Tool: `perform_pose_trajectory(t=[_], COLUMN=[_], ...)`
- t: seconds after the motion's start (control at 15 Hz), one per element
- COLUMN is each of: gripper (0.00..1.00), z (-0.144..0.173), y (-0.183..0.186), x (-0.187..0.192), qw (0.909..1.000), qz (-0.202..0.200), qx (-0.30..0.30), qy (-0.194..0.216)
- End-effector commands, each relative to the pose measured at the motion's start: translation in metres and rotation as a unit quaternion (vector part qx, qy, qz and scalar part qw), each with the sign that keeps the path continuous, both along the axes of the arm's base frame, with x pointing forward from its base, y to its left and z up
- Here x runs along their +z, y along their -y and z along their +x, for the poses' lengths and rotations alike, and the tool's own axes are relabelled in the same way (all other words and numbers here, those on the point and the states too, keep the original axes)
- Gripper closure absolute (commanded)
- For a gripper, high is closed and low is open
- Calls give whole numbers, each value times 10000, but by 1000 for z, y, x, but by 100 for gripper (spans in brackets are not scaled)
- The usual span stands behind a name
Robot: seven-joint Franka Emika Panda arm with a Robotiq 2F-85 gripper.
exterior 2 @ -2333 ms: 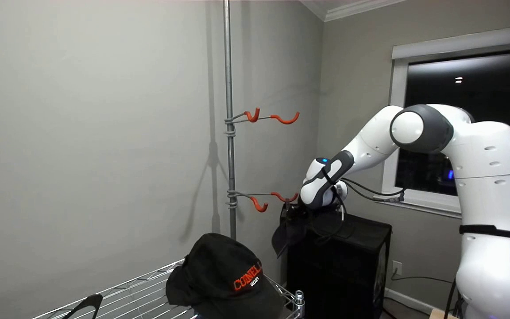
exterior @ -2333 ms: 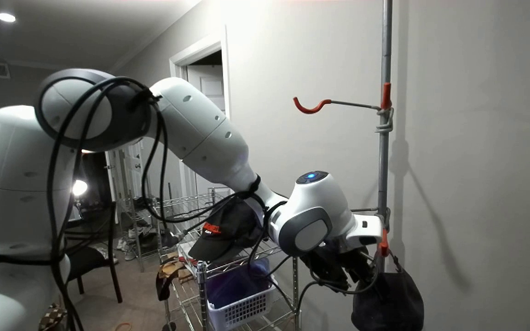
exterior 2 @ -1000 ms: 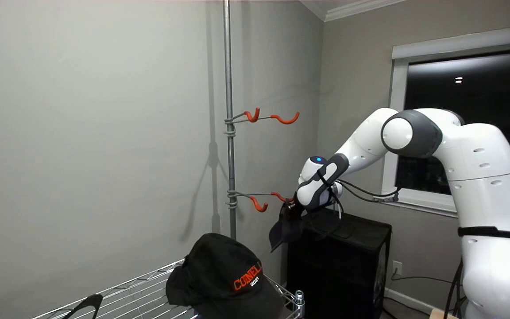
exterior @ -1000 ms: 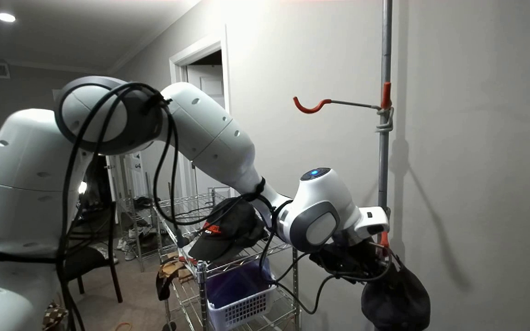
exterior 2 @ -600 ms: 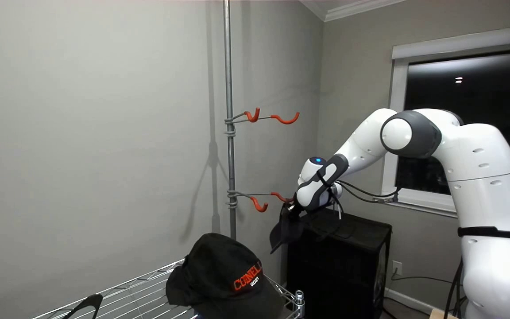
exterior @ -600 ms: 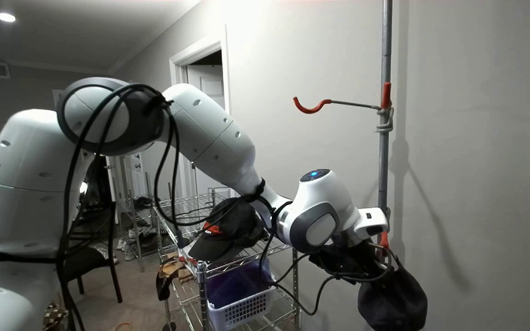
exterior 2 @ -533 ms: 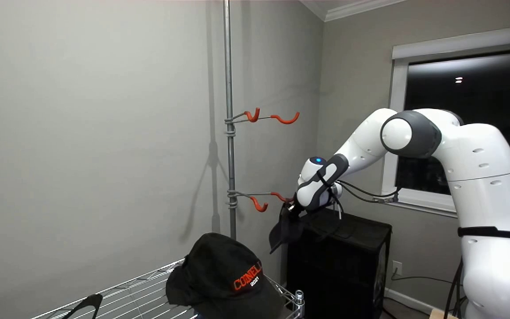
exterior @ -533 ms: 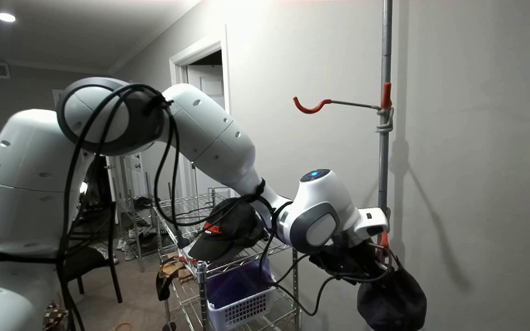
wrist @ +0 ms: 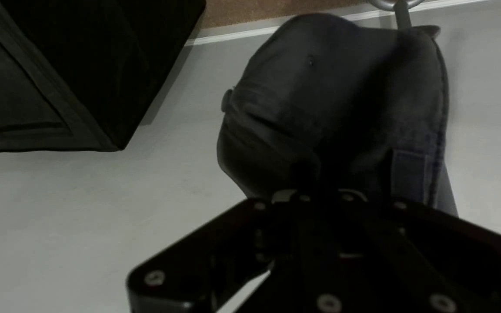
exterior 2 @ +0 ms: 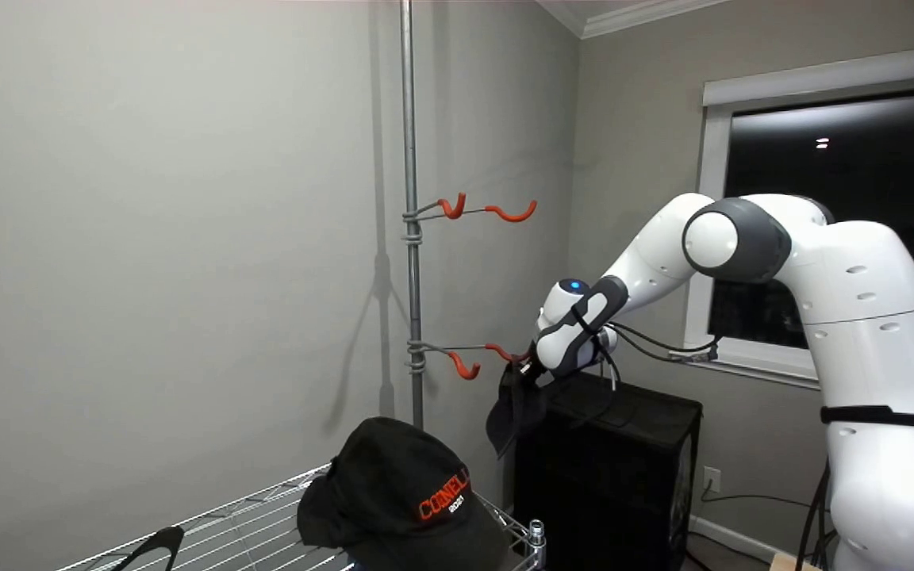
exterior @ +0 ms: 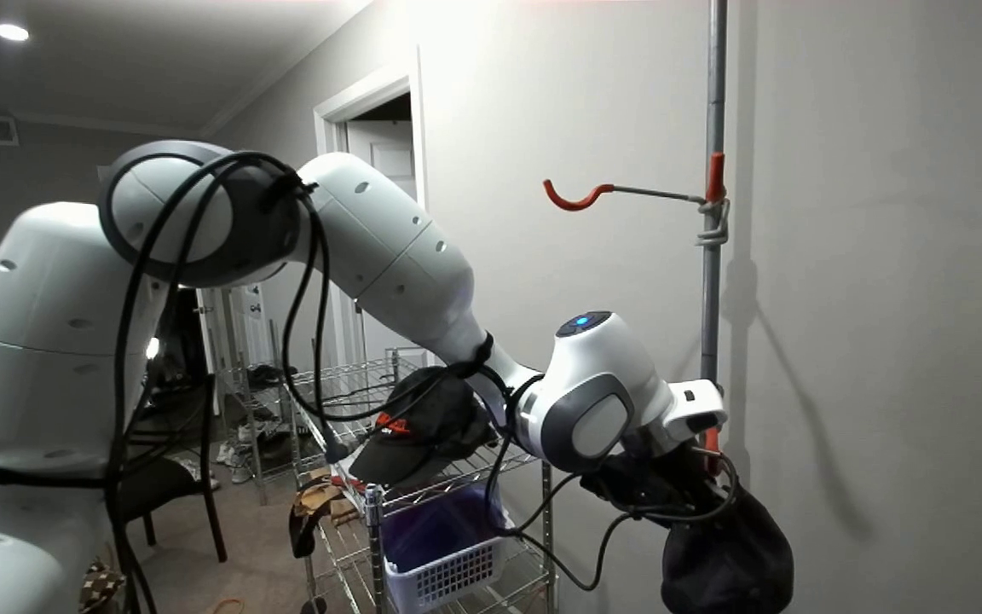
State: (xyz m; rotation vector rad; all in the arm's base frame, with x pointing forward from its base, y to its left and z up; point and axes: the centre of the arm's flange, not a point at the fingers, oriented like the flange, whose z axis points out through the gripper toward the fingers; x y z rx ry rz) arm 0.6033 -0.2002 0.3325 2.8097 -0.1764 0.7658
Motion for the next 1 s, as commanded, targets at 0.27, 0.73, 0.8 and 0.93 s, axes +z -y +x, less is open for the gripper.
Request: perform_pose_trajectory(t=[0.27, 0.73, 0.8, 0.93], gripper=[97, 98, 98, 97], z=[-32, -46, -47, -49], y=[3, 12, 10, 6], x=[82, 132, 136, 146], qw=[9976, 9947, 9947, 9945], qz=[-551, -794, -790, -798], qx=[-38, -72, -73, -57], qy=[427, 644, 661, 679])
